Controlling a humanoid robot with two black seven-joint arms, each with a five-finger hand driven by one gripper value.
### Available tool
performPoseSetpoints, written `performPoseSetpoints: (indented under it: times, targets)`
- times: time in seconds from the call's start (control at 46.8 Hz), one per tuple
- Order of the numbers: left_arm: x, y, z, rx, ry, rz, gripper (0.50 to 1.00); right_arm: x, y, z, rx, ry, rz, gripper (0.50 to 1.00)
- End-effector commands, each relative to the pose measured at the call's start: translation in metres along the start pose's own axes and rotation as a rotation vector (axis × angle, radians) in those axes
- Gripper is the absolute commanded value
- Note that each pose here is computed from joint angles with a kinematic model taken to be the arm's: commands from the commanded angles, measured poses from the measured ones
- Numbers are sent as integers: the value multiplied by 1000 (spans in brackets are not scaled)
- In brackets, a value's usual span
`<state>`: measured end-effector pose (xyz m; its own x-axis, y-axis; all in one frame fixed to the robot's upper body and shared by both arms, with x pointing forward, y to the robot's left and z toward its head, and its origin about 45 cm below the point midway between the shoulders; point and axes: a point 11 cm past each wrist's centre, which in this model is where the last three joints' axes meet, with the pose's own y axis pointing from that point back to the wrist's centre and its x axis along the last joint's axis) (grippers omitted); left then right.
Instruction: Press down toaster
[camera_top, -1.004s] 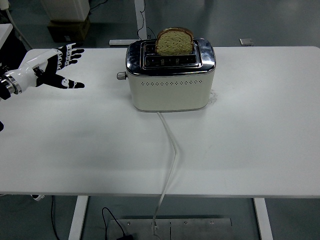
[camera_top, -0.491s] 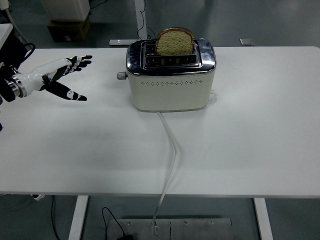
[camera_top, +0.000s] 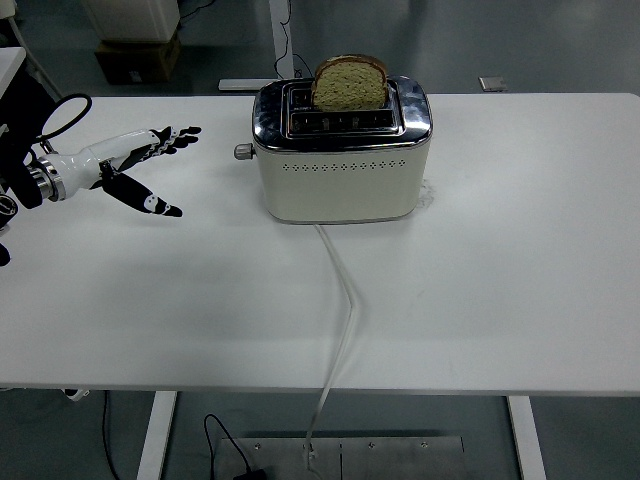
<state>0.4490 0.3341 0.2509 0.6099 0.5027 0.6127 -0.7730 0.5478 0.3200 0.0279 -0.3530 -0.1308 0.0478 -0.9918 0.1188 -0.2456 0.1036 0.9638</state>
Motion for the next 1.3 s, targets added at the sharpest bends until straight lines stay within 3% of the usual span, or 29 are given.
performPoseSetpoints:
  times: [0.0,1.282]
  targets:
    - [-1,-1,0,6,-15,-8,1000,0,0,0,0,0,0,998]
    - [-24,-20,12,-30,-34,-42,1000,0,0,0,0,0,0,998]
